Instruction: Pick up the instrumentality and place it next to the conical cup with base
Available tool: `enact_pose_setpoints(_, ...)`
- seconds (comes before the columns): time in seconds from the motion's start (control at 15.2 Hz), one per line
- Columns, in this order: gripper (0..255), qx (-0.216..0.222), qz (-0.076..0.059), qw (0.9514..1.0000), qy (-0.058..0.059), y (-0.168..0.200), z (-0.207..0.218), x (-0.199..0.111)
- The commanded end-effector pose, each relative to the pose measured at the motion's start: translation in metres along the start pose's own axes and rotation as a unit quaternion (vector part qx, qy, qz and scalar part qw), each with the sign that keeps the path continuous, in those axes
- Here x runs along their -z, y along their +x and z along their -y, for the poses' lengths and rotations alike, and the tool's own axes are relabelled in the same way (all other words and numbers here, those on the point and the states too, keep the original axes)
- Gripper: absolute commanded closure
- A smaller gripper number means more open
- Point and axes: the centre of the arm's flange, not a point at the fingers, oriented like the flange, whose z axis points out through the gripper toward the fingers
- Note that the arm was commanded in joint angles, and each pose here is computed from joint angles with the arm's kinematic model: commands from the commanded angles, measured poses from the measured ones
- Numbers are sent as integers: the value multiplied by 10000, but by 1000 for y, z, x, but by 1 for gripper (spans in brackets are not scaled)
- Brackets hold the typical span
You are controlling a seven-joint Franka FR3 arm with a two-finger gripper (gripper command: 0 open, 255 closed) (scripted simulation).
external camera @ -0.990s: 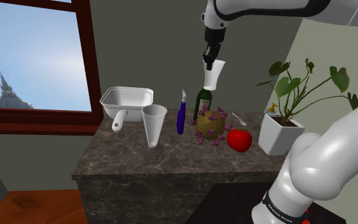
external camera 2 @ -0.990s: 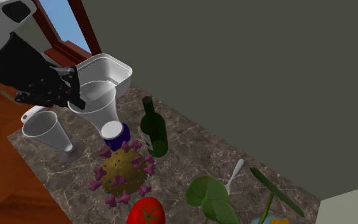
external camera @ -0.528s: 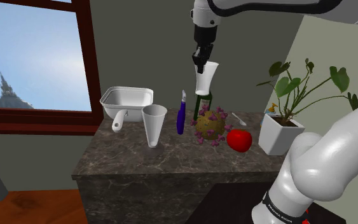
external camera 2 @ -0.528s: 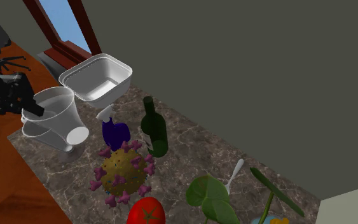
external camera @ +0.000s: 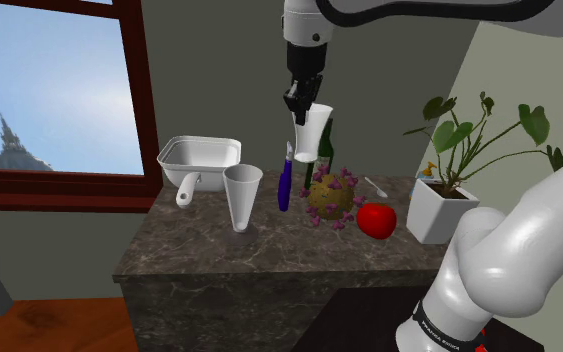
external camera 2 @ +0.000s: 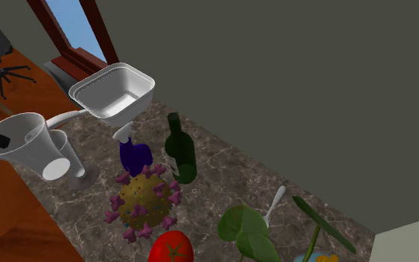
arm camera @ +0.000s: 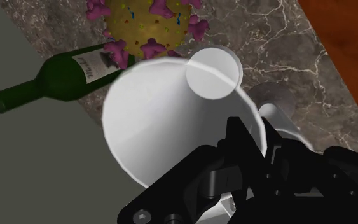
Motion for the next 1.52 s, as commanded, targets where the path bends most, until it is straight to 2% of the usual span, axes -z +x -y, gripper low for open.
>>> enact_pose_setpoints(0.0,255,-3,-1,10000,0,-1,5,-10)
enact_pose_setpoints(1.45,255,-3,-1,10000,0,-7,40,-120)
